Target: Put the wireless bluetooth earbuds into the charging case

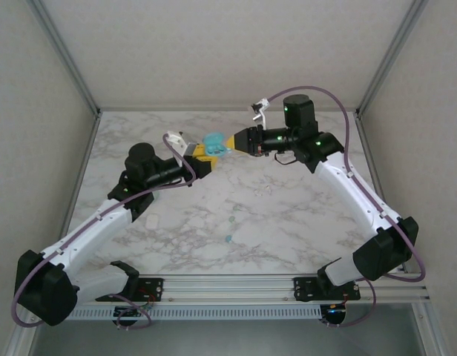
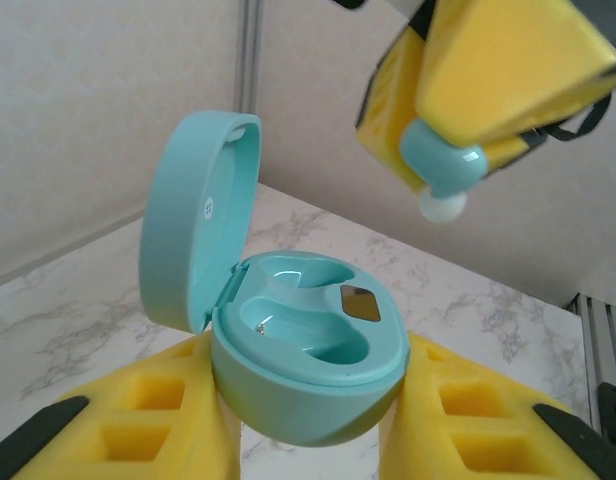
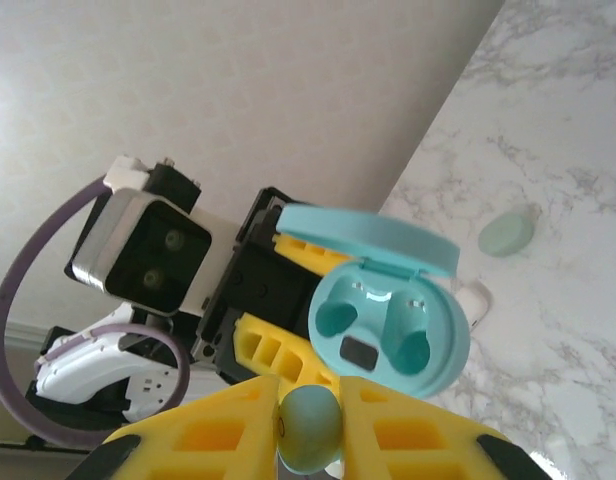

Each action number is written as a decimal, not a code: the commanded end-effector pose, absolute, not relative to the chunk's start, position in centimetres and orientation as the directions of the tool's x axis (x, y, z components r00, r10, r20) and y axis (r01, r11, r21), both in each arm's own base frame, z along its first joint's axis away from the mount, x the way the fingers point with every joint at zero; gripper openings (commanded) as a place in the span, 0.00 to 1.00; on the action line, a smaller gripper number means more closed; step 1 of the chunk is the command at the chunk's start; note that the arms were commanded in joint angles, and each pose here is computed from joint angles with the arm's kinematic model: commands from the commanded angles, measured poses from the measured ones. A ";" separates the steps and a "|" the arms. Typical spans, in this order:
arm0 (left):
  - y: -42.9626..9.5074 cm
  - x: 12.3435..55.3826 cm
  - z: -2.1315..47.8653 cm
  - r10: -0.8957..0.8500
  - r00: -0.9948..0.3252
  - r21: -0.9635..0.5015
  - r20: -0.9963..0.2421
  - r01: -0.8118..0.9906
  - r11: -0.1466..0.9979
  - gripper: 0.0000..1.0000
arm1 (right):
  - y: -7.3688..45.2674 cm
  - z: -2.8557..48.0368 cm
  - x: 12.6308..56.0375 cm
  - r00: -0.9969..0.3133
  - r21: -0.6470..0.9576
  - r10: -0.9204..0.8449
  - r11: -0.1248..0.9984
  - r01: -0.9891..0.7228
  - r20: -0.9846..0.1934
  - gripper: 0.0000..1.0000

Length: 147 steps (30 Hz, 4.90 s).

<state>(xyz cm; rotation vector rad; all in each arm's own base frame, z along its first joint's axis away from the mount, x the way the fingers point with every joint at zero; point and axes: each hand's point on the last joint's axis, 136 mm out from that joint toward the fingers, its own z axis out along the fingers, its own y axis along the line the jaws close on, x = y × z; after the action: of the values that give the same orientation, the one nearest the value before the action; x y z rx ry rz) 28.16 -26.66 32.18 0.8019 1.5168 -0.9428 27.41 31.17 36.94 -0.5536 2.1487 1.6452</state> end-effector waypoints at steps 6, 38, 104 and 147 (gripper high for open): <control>-27.7 27.0 35.2 -0.040 -0.083 -0.092 -0.996 0.921 0.379 0.24 | 32.1 38.5 26.8 -0.805 0.778 -0.098 0.215 -0.591 -0.585 0.21; -28.1 26.5 36.1 -0.039 -0.067 -0.077 -0.997 0.929 0.361 0.24 | 32.0 35.7 28.0 -0.816 0.747 -0.135 0.340 -0.570 -0.561 0.24; -22.1 25.9 38.5 -0.074 -0.003 -0.049 -0.997 0.780 0.624 0.24 | 29.4 5.8 17.0 -0.995 0.245 -0.086 0.967 -0.071 0.052 0.41; -22.4 26.2 37.1 -0.062 -0.039 -0.069 -0.997 0.786 0.615 0.24 | 31.1 1.4 15.8 -0.975 0.062 -0.180 0.983 -0.174 0.128 0.28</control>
<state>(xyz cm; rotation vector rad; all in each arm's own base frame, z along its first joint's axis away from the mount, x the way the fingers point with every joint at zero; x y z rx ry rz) 26.24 -22.64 36.73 0.6495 1.4792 -0.7712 16.07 31.49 1.60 -0.2482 3.2628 0.1582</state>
